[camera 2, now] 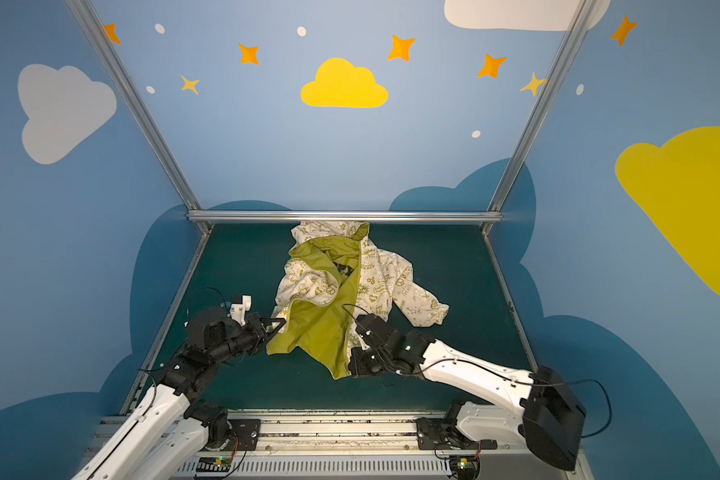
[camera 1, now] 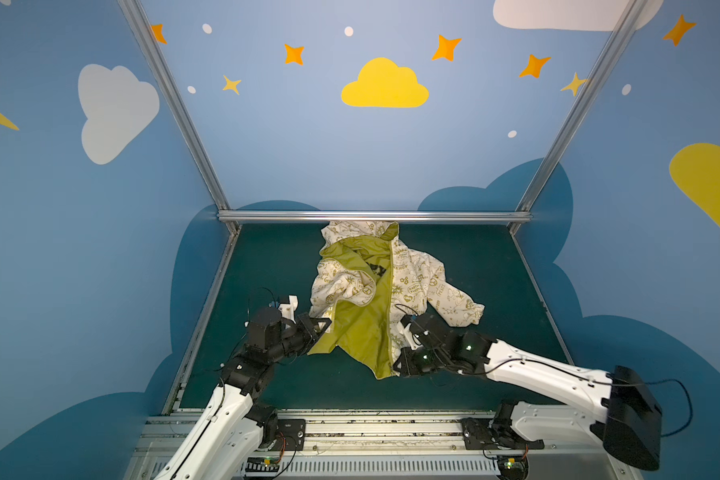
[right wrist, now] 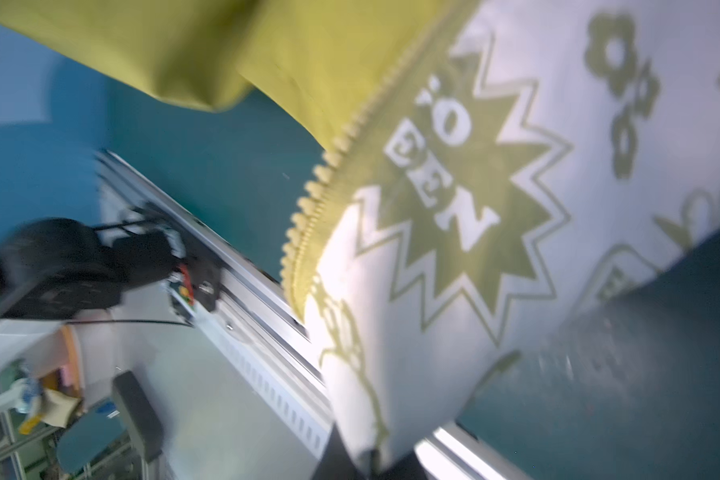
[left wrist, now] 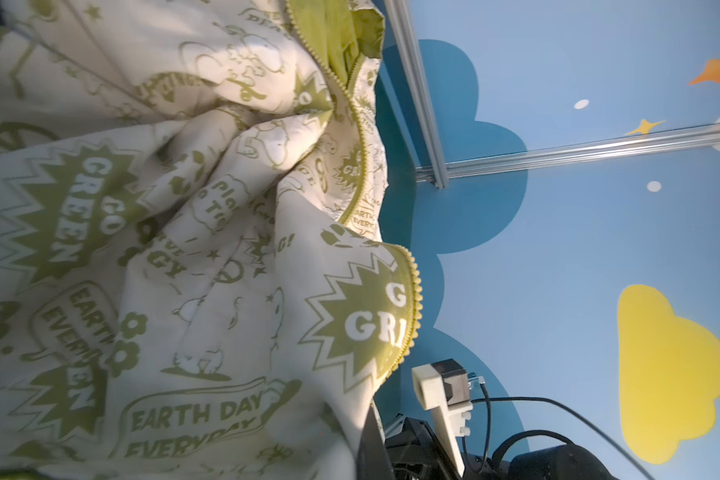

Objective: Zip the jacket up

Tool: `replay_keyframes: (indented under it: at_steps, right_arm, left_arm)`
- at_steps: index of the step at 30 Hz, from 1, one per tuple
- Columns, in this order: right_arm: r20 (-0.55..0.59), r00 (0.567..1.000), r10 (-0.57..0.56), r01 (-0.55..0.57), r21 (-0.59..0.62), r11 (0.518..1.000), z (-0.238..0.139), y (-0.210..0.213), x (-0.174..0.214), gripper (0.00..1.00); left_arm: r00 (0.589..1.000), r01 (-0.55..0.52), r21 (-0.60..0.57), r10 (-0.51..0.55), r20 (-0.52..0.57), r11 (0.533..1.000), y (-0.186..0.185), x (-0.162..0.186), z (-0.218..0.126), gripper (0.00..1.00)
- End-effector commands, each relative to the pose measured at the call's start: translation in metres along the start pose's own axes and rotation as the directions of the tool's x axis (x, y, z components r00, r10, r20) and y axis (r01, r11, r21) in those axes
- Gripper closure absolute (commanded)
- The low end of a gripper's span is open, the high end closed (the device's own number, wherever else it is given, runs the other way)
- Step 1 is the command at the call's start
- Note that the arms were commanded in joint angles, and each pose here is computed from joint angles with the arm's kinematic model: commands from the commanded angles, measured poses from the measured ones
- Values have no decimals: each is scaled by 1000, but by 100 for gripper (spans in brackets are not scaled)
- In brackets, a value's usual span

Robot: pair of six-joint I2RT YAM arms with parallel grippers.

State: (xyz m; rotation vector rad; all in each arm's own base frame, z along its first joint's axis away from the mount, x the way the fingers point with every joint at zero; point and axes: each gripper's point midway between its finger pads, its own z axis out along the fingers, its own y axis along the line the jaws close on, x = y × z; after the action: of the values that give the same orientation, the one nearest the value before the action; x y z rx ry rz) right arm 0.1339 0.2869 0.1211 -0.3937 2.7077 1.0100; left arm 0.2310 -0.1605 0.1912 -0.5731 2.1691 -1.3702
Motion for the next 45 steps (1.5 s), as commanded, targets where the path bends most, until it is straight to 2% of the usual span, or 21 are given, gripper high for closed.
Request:
replay_keyframes:
  at_steps: [1,3,5,7,10,15,21,23,25,28,31,35,37,40,45]
  right_arm:
    - [236,967,-99,158,-246,956,-27,50,-53,100]
    - [326,933,-150,252,-296,922,-41,62,-67,100]
    - [427,880,-208,353,-294,888,-50,70,-77,100]
    - [499,832,-243,425,-292,857,-61,77,-87,100]
    - [548,788,-281,511,-327,795,-72,90,-92,100]
    - [524,785,-330,587,-460,666,-88,115,-82,100]
    - [498,794,-350,603,-564,564,-94,128,-70,100]
    - [510,786,-350,613,-568,549,-95,130,-71,100]
    - [551,758,-349,645,-552,528,-99,132,-74,100]
    - [618,700,-357,703,-510,496,-108,137,-78,100]
    - [648,667,-368,733,-481,481,-115,142,-81,100]
    - [669,643,-372,752,-462,469,-121,147,-85,100]
    - [693,615,-377,776,-448,443,-130,156,-90,100]
    - [696,612,-376,780,-454,431,-135,161,-92,100]
    - [678,632,-375,768,-484,421,-134,166,-95,100]
  left_arm:
    - [995,-87,132,80,56,987,-37,-8,-1,96]
    - [988,-137,174,121,100,975,-51,-11,-1,96]
    - [972,-203,217,169,163,955,-65,-15,-4,96]
    - [942,-285,257,220,255,924,-79,-19,-7,96]
    - [900,-381,334,263,349,862,-102,-19,-15,96]
    - [868,-455,388,302,394,801,-124,-13,-19,97]
    - [830,-538,467,345,439,701,-151,0,-27,97]
    - [805,-578,482,363,469,658,-159,6,-32,97]
    - [784,-611,490,388,485,621,-166,15,-36,97]
    - [773,-627,500,397,495,598,-171,22,-38,97]
    - [752,-653,518,394,528,552,-180,24,-48,97]
    - [743,-662,514,391,543,545,-184,23,-51,97]
    - [740,-667,516,400,541,537,-187,25,-52,97]
    - [739,-669,517,404,539,535,-186,25,-50,97]
    - [741,-668,525,405,536,527,-189,27,-48,97]
